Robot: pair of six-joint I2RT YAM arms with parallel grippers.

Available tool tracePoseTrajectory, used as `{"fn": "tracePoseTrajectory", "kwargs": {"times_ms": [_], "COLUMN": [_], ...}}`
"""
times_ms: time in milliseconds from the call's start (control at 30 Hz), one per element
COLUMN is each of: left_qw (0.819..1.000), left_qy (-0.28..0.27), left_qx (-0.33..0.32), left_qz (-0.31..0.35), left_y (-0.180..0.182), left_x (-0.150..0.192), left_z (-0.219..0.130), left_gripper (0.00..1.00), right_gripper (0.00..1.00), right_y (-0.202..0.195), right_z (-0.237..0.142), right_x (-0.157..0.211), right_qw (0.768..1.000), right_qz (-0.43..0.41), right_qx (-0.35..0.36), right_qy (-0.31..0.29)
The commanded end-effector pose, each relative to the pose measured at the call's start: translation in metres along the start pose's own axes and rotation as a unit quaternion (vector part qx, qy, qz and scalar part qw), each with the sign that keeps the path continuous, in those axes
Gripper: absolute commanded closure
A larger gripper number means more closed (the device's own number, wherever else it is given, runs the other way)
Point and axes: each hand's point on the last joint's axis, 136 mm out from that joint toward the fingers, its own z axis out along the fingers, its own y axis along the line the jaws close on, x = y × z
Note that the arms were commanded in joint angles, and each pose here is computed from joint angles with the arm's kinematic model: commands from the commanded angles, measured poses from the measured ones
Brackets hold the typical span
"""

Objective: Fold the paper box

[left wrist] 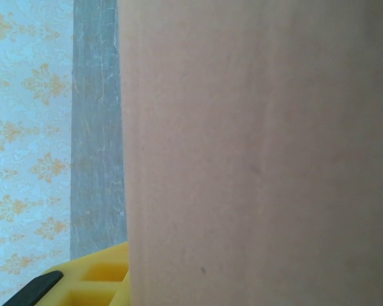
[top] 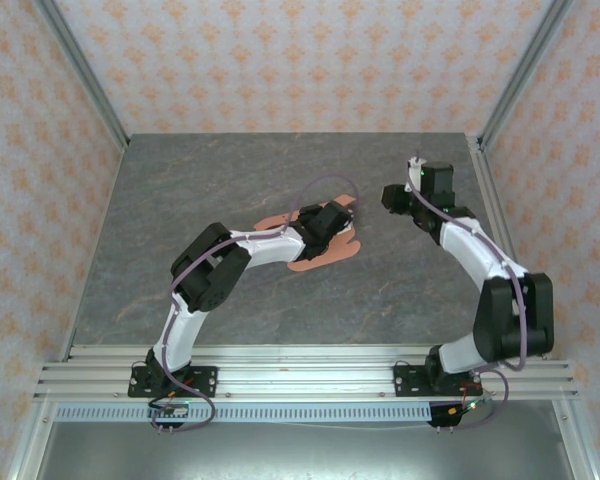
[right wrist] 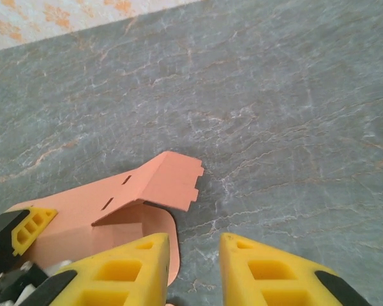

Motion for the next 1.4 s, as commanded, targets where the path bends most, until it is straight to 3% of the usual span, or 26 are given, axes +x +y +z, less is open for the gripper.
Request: {"fn": "tracePoseTrajectory", "kwargs": {"times_ms": [0,167,300,667,1000,1367], "left_qw": [1.0,0.999,0.998,0.99,0.985,0.992], "left_qy": [-0.007,-0.022,-0.031,-0.069,-0.061,-0.041], "left_qx": [0.021,0.041,0.052,0.12,0.164,0.12], "left_qz": [-0.003,-0.01,-0.006,-0.007,0.01,0.012], "left_y": [0.002,0.012,0.018,0.039,0.036,0.037], "left_x": [0.003,0.002,0.003,-0.001,0.0,0.008], "left_z": [0.001,0.0,0.001,-0.005,0.014,0.03], "left_gripper": [0.69,0.69,0.69,0.69,0.68,0.68], "right_gripper": [0.71,0.65,0.57,0.62,0.62,0.64], "right_y": [0.01,0.017,0.009,-0.015,-0.002,0.019], "right_z": [0.015,0.031,0.047,0.1,0.126,0.124], "right_x": [0.006,0.006,0.002,-0.022,0.005,0.03], "right_qw": [0.998,0.992,0.99,0.986,0.971,0.955], "right_qz": [-0.004,-0.041,-0.072,-0.072,-0.07,-0.093], "right_qx": [-0.041,-0.102,-0.093,-0.075,-0.127,-0.151], "right_qy": [0.039,0.07,0.074,0.129,0.191,0.237]}}
